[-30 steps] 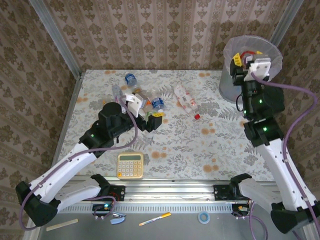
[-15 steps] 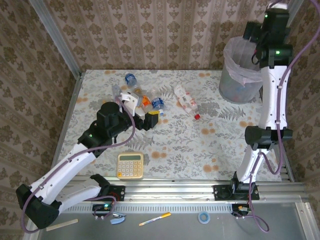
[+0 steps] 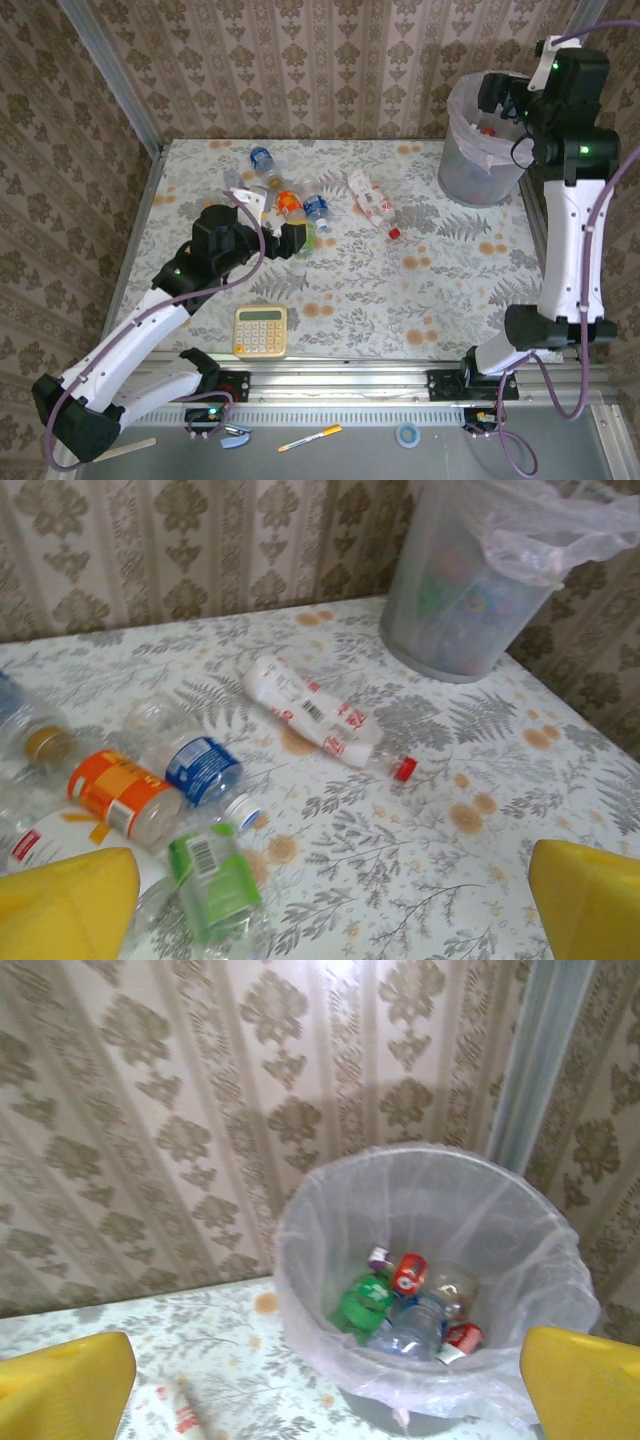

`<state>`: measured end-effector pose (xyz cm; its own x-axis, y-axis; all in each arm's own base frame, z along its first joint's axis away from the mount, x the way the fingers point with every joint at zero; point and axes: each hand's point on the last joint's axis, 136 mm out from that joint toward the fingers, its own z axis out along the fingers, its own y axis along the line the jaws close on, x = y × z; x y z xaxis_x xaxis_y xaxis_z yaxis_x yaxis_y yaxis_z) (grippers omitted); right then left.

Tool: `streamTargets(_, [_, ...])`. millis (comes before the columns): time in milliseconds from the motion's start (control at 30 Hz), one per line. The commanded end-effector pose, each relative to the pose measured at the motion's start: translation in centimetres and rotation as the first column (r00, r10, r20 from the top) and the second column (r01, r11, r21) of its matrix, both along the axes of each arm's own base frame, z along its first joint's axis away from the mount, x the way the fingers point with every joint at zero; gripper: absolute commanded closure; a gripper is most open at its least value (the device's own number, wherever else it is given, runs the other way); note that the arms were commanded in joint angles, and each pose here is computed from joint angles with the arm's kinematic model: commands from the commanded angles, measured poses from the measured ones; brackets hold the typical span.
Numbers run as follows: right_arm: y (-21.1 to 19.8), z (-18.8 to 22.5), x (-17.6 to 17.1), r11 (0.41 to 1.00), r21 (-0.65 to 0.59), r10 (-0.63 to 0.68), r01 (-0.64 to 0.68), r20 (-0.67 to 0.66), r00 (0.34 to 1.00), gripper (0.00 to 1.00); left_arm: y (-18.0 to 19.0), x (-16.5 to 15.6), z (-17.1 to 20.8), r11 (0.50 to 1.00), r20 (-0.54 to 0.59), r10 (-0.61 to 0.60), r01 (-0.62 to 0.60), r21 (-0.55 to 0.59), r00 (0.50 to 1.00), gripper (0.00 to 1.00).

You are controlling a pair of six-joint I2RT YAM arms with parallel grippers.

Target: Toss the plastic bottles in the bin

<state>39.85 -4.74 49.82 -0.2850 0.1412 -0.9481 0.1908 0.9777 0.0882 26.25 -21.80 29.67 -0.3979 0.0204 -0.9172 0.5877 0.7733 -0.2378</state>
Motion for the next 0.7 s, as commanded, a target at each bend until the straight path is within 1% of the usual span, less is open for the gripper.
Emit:
streamTargets(0, [2.2,-1.3,0.6,0.992,0.068,0.11,-0.109,-0.007,0.994,0.0,1.7,0.3,-1.3,0.997,-0.061,0.082,-0.081,0.011,0.995,0.0])
streamTargets(367, [5.0,-1.6,-1.5,0.959,0.143,0.241,-0.243,0.03,0.97,0.0,4.6,1.0,-3.4,0.979,-0.132,0.204,-0.199,0.054,0.97,0.0])
streamTargets(433, [5.3,-2.1,-1.5,0.954,0.16,0.255,-0.256,0.022,0.967,0.0,5.4,1.2,-3.9,0.971,-0.151,0.237,-0.229,0.065,0.96,0.0])
streamTargets(500, [5.7,-1.4,-2.6,0.948,0.161,0.269,-0.273,0.047,0.962,0.0,6.1,1.4,-4.5,0.962,-0.172,0.27,-0.26,0.077,0.947,0.0])
streamTargets(667, [6.7,-1.7,-3.7,0.931,0.182,0.313,-0.318,0.053,0.948,0.0,8.4,1.5,-6.4,0.933,-0.242,0.359,-0.338,0.125,0.902,0.0])
